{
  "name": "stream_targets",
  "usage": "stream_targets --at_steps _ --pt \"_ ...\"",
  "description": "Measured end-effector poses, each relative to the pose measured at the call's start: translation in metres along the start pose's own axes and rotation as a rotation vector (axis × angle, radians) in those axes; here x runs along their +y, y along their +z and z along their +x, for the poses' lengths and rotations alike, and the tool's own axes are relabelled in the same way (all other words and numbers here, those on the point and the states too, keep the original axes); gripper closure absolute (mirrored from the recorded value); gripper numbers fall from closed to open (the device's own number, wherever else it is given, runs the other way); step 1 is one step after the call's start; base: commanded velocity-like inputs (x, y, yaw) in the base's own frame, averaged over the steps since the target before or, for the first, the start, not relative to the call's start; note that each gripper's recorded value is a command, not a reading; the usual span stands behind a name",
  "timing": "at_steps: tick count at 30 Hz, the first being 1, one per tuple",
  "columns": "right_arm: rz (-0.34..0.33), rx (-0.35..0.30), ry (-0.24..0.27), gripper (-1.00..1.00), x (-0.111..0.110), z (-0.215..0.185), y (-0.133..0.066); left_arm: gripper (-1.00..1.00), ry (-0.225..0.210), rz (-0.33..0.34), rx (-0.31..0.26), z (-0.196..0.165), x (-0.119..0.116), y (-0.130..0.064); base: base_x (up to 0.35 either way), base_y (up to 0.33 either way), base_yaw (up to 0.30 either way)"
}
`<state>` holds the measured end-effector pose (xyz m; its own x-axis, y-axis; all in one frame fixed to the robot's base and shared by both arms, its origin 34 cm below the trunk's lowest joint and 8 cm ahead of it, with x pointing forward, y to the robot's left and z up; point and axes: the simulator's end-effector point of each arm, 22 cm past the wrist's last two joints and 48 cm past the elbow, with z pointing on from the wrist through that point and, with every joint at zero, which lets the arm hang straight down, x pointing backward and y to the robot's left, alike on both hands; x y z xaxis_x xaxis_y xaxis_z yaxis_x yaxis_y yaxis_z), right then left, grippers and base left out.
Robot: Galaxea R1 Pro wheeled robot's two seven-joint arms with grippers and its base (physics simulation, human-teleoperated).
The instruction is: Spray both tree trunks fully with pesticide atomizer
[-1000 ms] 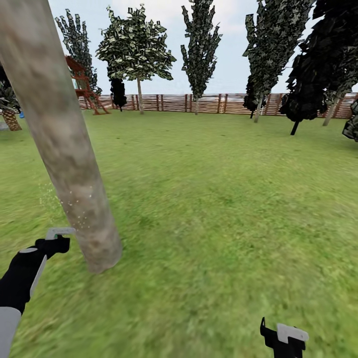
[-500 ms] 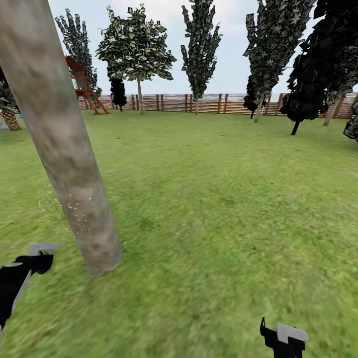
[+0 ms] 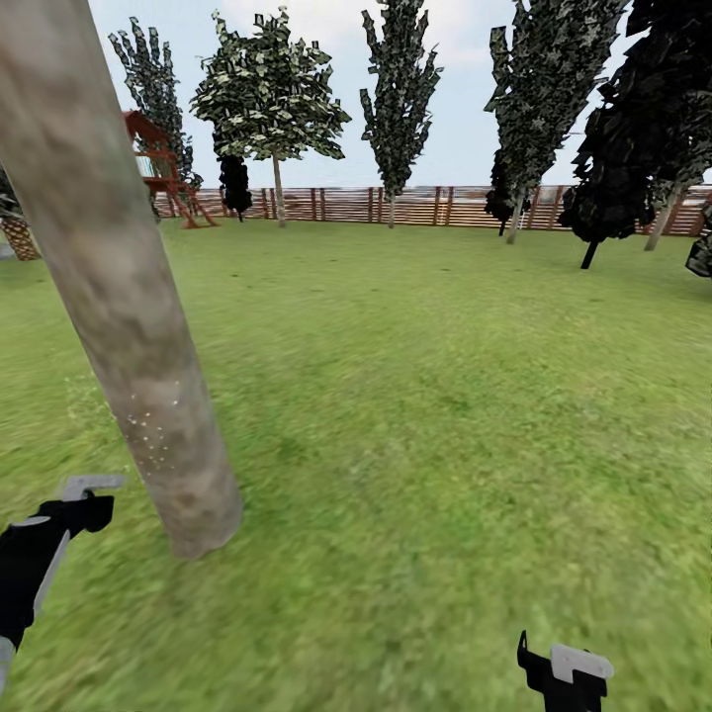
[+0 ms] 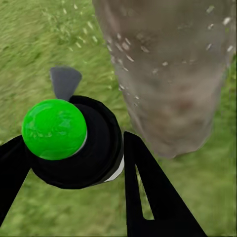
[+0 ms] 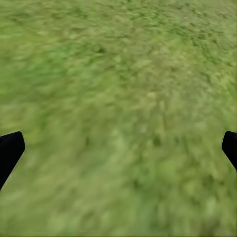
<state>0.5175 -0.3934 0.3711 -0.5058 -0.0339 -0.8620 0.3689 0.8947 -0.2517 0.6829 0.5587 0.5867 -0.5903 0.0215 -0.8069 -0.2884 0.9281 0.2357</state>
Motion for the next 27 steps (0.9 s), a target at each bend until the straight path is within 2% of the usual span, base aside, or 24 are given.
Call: stream_targets --at_steps 3,8,12,16,18,20,22,27 --pt "0.0 -0.001 0.001 -1.0 0.0 0.0 0.0 1.0 -0.023 0.016 0.008 0.007 -0.034 0.001 -0.076 -0.237 0.005" --pt "-0.001 0.0 0.001 -1.0 0.001 0.0 0.0 1.0 -0.048 -0.027 0.029 0.02 -0.056 0.001 -0.017 -0.264 0.203" --pt "0.0 -0.001 0.001 -1.0 0.001 -0.001 0.0 1.0 -0.06 -0.008 0.038 0.026 -0.078 0.0 -0.001 -0.271 0.266" --pt "0.0 -0.001 0.001 -1.0 0.001 -0.001 0.0 1.0 -0.063 -0.029 0.031 0.025 -0.076 -0.001 0.0 -0.272 0.091" --pt "0.001 -0.001 0.001 -1.0 0.0 -0.001 0.0 1.0 -0.064 -0.076 0.016 0.024 -0.067 -0.001 0.0 -0.271 0.01" --pt "0.001 -0.002 0.001 -1.0 0.0 -0.001 0.0 1.0 -0.06 -0.106 0.057 0.045 -0.065 0.002 0.0 -0.272 0.002" --pt "0.001 -0.002 0.001 -1.0 0.0 -0.001 0.0 1.0 -0.058 -0.113 0.073 0.054 -0.064 0.003 0.0 -0.272 0.001" --pt "0.0 -0.001 0.002 -1.0 0.001 -0.001 0.0 1.0 -0.067 -0.118 0.074 0.054 -0.062 0.003 0.0 -0.272 0.052"
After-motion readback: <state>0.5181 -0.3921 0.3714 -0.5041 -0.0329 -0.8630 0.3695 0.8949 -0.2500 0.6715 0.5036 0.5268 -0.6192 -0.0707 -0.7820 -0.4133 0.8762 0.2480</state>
